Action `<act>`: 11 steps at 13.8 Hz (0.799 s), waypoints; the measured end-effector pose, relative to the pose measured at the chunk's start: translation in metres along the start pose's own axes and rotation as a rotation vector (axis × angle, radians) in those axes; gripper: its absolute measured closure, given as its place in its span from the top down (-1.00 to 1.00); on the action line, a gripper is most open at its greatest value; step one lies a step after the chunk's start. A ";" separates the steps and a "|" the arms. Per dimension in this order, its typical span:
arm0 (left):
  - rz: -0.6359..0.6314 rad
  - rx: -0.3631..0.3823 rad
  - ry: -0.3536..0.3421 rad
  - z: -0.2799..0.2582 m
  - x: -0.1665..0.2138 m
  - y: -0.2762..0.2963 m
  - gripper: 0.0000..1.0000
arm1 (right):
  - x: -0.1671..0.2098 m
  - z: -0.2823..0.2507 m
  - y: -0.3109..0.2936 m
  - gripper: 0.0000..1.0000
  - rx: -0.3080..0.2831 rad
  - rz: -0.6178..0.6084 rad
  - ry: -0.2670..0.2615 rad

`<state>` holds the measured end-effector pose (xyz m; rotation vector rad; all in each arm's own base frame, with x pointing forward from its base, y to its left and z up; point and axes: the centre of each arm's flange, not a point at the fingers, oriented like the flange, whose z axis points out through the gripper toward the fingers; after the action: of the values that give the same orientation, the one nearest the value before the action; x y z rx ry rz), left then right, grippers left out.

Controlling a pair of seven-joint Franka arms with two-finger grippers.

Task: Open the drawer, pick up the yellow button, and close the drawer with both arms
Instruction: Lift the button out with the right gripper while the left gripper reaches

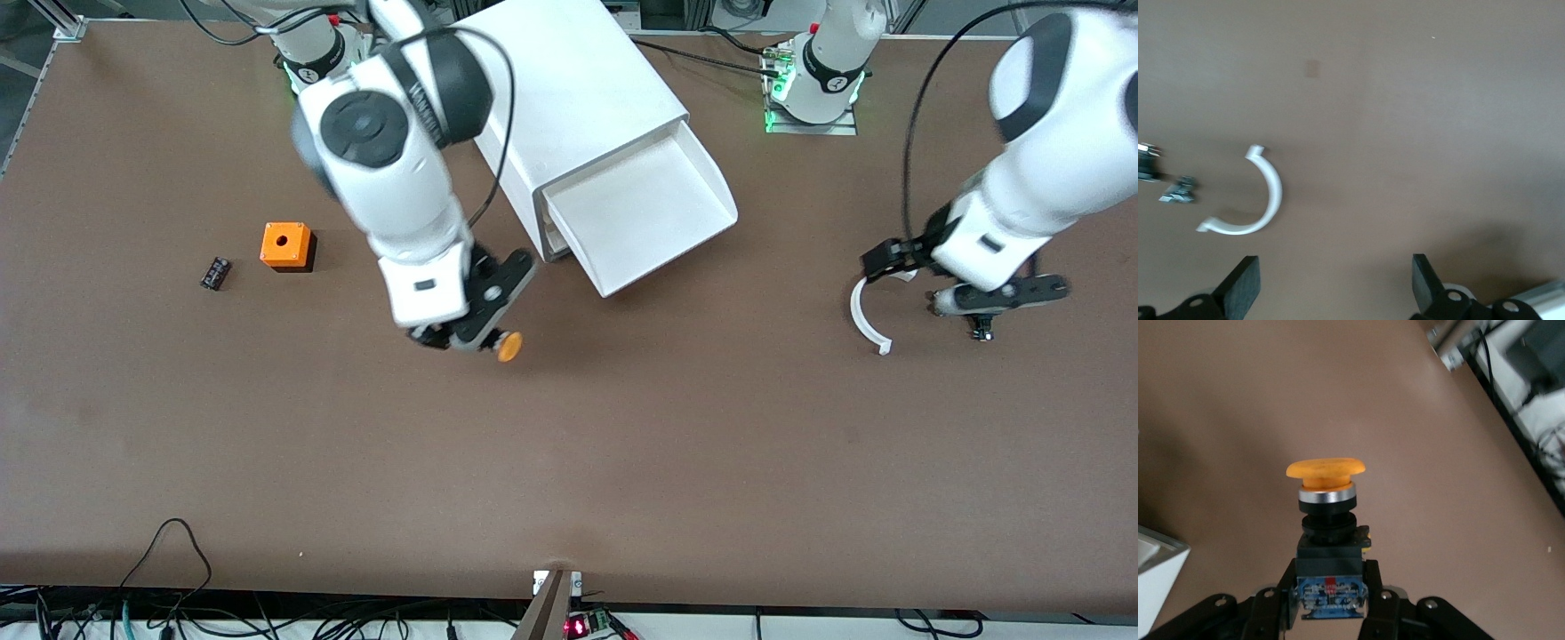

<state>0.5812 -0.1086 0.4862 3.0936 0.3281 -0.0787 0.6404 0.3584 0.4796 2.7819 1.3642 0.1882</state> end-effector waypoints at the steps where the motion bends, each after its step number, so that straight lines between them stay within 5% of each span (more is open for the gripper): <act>1: -0.050 -0.008 0.005 0.019 -0.007 0.026 1.00 | -0.019 0.017 0.027 -0.17 0.008 0.052 -0.040; 4: -0.156 -0.053 0.045 0.071 -0.029 0.085 1.00 | -0.086 0.060 0.104 -0.17 0.039 0.188 -0.137; 7: -0.248 -0.085 0.057 0.127 -0.058 0.116 1.00 | -0.153 0.086 0.161 -0.17 0.009 0.209 -0.235; 9: -0.288 -0.080 0.033 0.143 -0.080 0.133 1.00 | -0.203 0.112 0.197 -0.17 0.002 0.141 -0.243; 11: -0.310 -0.078 0.013 0.148 -0.104 0.156 1.00 | -0.261 0.144 0.231 -0.17 0.002 -0.002 -0.197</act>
<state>0.5054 -0.2881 0.3473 2.9404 0.7879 -0.0516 0.6821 0.0134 0.3324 2.7141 1.3205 -0.0848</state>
